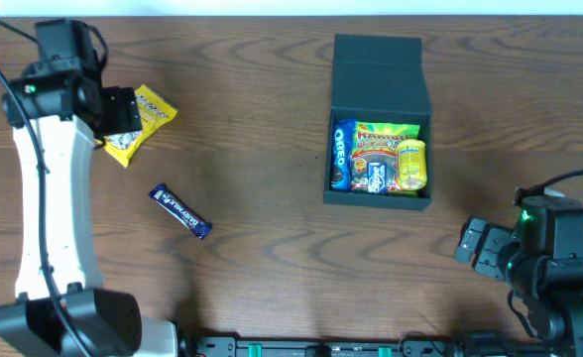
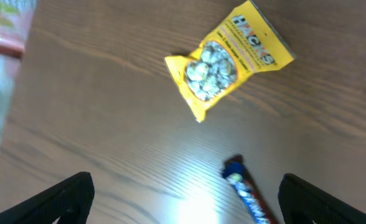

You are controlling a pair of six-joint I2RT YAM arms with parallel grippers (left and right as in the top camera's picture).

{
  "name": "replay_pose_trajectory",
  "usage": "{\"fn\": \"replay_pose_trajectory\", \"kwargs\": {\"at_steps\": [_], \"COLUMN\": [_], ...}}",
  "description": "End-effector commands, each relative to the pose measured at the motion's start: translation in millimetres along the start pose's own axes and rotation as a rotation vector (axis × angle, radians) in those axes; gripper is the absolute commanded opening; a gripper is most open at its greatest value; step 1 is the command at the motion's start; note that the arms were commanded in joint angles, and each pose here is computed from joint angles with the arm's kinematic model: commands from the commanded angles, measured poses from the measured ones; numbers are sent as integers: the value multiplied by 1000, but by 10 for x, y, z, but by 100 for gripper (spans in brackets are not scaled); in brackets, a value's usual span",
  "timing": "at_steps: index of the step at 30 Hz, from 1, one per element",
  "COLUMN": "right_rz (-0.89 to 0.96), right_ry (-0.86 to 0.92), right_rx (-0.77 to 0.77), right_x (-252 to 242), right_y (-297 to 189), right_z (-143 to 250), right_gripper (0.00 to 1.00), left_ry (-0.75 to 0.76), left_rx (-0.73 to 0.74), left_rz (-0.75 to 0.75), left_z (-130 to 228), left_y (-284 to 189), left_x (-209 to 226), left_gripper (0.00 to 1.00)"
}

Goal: Pack container
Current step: 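Lower the left gripper and grasp the Hacks bag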

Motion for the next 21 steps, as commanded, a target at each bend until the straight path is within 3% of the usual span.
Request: {"fn": "replay_pose_trajectory", "kwargs": {"at_steps": [1,13,21], "right_rz": [8,7,8], "right_ry": [-5,-5,-3], "right_rx": [-2,-6,-19], "right_x": [-16,-14,-12], "right_y": [0,0,-1], "right_z": [0,-6,-27], "right_gripper": [99,99,99], "left_ry": [211,361,393], "left_rx": [19,241,274], "left_rz": [57,68,75], "left_z": [-85,-20,-3], "left_y": [197,1212,1601], "left_x": [-32,-186,-233], "left_gripper": [95,95,95]}}
Point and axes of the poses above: each gripper's point midway between its finger pads, its own y axis out along the fingers, its own x axis along the line the jaws close on, z = x × y, the point moved 8 cm from there along -y, back along the fingers, and after that the axes turned 4 degrees about -y, right-handed, at the moved point
